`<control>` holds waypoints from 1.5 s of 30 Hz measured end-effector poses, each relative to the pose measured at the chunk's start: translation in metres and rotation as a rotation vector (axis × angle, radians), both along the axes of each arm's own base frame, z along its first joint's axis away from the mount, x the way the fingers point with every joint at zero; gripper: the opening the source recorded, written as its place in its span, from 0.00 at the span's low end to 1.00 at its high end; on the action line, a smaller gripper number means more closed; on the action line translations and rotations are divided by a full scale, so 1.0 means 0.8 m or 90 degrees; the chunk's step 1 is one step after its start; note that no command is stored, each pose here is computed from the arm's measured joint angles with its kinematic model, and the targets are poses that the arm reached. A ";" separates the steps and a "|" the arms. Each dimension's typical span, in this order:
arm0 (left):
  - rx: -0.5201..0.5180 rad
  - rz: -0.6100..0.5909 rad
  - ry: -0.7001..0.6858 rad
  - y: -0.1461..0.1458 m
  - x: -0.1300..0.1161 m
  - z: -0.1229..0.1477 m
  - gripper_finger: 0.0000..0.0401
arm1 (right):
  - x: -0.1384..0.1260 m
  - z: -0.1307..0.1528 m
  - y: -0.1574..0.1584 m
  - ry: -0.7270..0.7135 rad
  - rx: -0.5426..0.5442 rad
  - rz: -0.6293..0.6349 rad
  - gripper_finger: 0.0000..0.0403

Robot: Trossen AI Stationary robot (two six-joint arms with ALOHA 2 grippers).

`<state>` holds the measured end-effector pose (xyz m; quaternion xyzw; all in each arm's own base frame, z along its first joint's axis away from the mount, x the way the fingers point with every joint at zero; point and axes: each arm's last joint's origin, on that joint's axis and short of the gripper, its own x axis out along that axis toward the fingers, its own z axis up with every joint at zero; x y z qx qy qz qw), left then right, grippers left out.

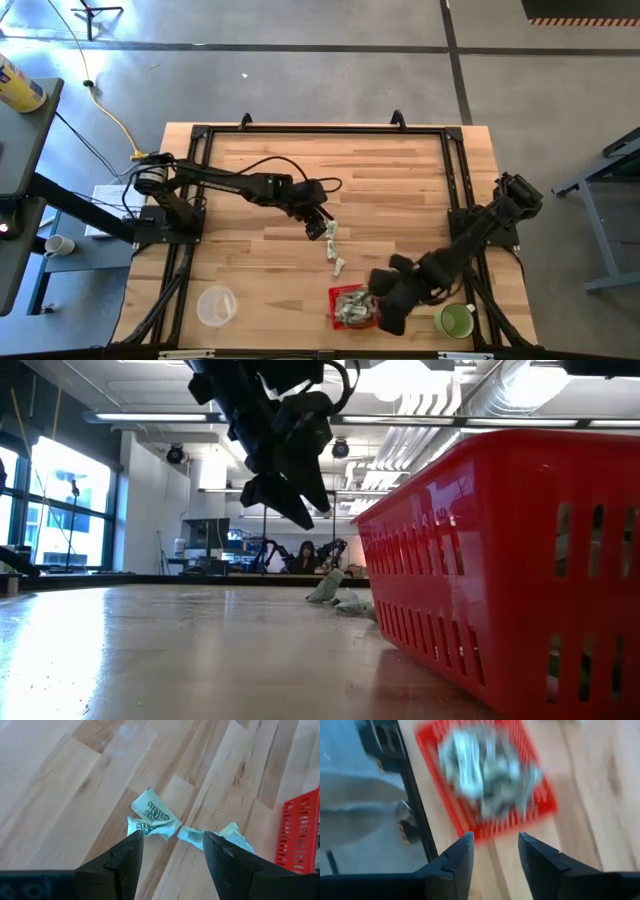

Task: Pick and place items into bin
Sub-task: Put the white stevia packet into the red bin

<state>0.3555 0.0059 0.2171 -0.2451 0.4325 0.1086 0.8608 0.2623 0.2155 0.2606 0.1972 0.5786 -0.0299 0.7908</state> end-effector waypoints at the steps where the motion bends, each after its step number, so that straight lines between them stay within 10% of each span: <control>1: 0.000 0.000 -0.001 0.000 0.000 0.000 0.60 | -0.008 -0.001 0.005 0.018 -0.005 -0.003 0.37; 14: 0.131 -0.161 -0.032 0.000 0.012 -0.010 0.60 | -0.074 -0.005 0.053 0.094 -0.001 -0.025 0.42; 45: 0.305 -0.382 0.070 0.001 0.034 -0.093 0.57 | -0.080 -0.006 0.052 0.081 -0.043 -0.006 0.42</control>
